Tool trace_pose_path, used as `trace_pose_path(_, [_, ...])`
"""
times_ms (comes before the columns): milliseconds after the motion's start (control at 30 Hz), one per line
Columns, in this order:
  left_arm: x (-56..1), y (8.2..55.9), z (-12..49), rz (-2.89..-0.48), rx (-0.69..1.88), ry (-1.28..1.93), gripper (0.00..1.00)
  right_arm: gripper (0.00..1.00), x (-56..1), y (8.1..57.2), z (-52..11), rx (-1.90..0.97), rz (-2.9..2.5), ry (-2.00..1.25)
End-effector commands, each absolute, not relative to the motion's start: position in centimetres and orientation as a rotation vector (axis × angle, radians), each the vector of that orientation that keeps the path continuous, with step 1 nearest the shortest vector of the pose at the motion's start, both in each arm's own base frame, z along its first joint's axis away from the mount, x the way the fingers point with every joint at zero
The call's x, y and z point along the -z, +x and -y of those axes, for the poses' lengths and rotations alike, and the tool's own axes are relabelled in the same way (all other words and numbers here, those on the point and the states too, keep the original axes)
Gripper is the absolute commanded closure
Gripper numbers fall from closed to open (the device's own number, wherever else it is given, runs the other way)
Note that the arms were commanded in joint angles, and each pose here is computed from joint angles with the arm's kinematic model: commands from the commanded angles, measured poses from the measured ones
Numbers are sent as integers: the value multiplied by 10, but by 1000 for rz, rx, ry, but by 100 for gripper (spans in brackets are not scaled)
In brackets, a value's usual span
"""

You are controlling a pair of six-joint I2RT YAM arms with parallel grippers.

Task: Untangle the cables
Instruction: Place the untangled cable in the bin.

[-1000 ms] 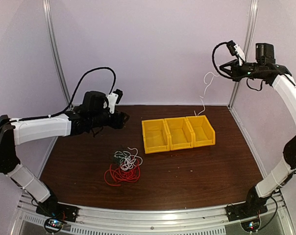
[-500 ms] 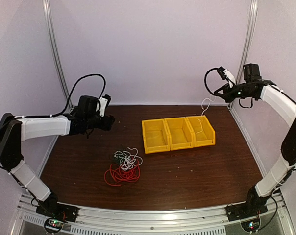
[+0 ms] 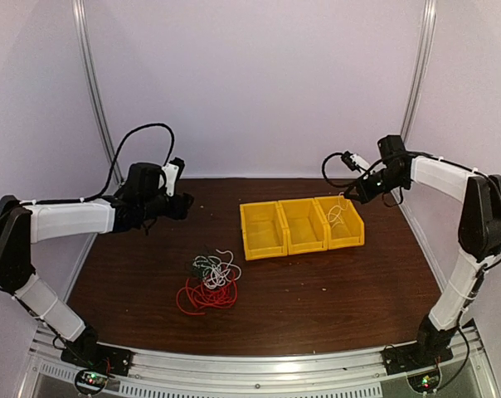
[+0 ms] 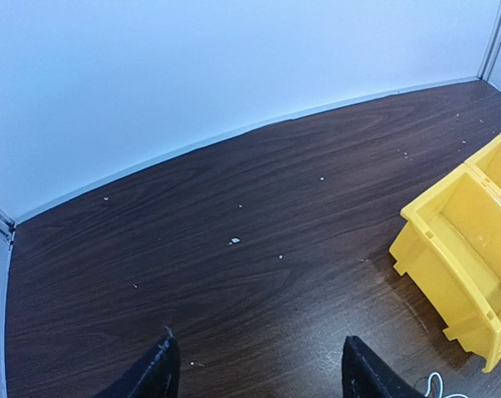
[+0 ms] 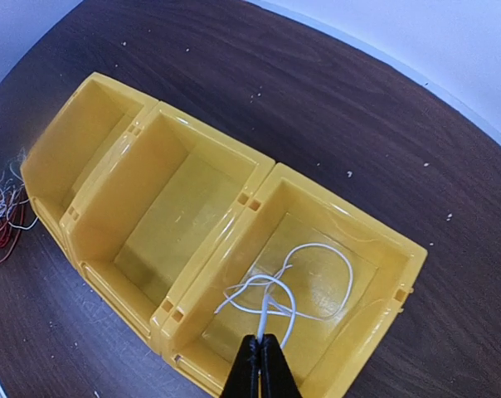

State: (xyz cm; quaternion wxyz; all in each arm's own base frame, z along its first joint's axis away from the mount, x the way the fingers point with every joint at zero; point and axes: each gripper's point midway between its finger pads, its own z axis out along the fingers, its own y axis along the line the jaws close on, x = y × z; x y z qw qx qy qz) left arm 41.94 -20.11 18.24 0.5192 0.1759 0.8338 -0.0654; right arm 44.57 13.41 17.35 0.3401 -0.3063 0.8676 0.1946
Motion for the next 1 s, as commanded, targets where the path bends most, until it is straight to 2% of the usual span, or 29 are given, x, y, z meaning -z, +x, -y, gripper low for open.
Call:
trace_pose_path(0, [-203, 427, 207, -1941, 208, 398, 32, 100, -139, 444, -140, -466, -2385, -774])
trace_pose_path(467, [-184, 424, 220, -2002, 271, 445, 32, 100, -88, 450, -147, -278, -2498, -841])
trace_pose_path(700, [-178, 423, 230, -2037, 329, 471, 30, 98, -107, 453, -141, -209, -2478, -828])
trace_pose_path(733, [-178, 422, 233, -2038, 353, 486, 30, 95, -111, 453, -140, -200, -2468, -829])
trace_pose_path(800, [-181, 420, 236, -2041, 371, 496, 30, 80, -118, 450, -139, -190, -2456, -832])
trace_pose_path(967, [-196, 411, 241, -2027, 430, 518, 30, 57, -157, 445, -145, -226, -2376, -827])
